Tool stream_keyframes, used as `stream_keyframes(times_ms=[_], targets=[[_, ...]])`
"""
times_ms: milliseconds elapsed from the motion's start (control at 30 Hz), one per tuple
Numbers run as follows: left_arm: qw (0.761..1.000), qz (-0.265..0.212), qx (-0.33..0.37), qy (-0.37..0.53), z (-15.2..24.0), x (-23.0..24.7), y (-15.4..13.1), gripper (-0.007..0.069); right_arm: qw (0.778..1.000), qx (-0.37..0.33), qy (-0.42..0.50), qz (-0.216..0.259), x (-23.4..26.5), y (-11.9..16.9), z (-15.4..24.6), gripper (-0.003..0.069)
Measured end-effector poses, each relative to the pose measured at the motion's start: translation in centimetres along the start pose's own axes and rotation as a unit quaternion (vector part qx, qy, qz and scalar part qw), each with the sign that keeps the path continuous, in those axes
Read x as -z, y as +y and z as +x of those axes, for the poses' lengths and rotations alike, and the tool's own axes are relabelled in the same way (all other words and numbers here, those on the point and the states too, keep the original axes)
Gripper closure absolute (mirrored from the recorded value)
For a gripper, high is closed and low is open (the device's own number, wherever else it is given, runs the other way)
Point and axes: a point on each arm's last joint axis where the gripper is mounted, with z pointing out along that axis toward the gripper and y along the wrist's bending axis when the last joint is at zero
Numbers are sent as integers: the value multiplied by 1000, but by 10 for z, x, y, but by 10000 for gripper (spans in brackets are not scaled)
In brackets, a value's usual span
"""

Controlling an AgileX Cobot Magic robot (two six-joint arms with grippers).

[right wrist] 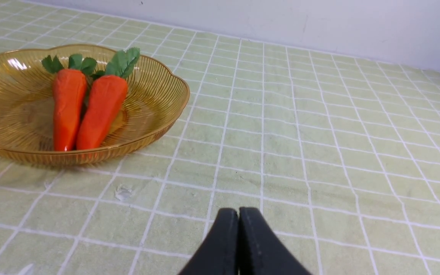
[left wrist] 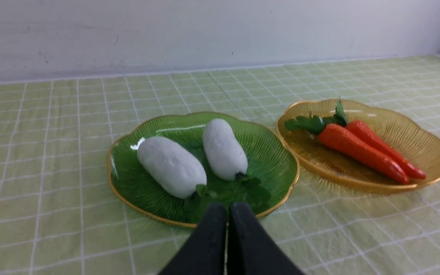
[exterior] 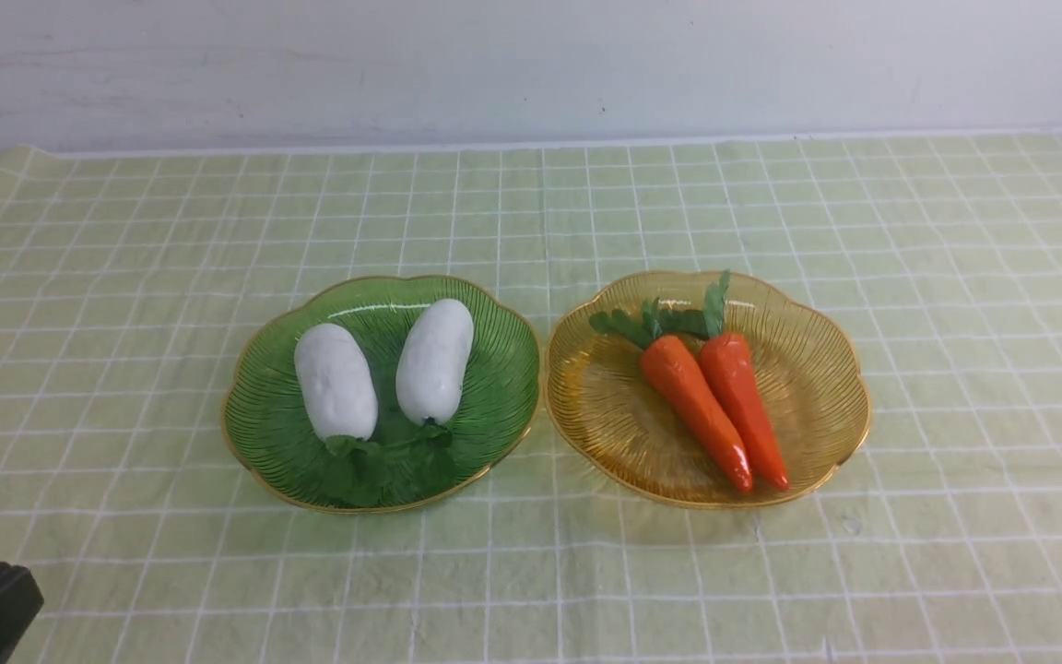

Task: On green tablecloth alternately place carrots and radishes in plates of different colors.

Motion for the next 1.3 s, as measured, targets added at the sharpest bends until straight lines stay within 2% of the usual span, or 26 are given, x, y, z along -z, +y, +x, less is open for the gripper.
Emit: stream_keyframes(times_ms=[133,300,333,500,767,1067,1300], targets=[[999,-14,0,36,40,-7,4,633,1000,0,0,0,0,0,0,673],[993,-92,18,69,73,-14,15,633,1000,0,0,0,0,0,0,673],[990,-116,24,73,77,-15,18,633,1000,0,1,0,0,0,0,673],[984,-165,35,60,76,-14,23,633,1000,0,1,0,0,0,0,673],[982,-177,28,60,76,-13,25,633,1000,0,1,0,0,0,0,673],[985,-159,22,62,76,-14,23,633,1000,0,1,0,0,0,0,673],[983,-170,24,61,76,-14,24,633,1000,0,1,0,0,0,0,673]])
